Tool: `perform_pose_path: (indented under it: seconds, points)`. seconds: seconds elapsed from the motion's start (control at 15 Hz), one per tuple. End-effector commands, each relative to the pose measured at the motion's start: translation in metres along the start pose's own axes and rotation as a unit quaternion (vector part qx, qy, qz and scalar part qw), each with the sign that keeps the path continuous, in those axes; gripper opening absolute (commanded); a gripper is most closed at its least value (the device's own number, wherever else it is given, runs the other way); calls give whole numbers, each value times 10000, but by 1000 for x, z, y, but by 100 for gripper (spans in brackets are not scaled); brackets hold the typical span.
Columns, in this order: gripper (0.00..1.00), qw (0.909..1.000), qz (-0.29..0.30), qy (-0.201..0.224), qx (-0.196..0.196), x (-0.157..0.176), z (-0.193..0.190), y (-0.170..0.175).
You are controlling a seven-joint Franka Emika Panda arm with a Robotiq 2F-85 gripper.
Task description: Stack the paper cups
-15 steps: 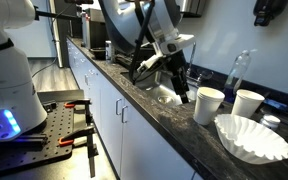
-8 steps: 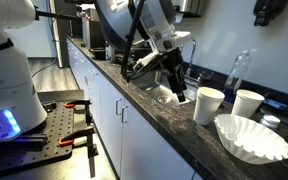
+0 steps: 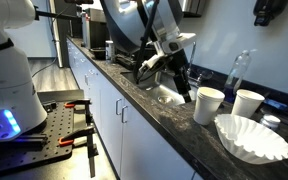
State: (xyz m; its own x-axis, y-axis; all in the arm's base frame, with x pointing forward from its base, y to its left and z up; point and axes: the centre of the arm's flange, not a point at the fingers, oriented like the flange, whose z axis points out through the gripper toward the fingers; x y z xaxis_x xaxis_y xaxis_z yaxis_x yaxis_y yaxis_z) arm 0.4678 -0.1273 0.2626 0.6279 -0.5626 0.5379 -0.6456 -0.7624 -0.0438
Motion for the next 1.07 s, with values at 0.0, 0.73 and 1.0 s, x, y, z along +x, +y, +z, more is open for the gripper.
perform_pose_path:
  seconds: [0.0, 0.73, 1.0]
  points:
    - [100, 9997, -126, 197, -49, 0, 20, -13]
    - [100, 9967, -166, 606, -516, 0, 50, -17]
    - [100, 9957, -167, 808, -422, 5, 60, -25]
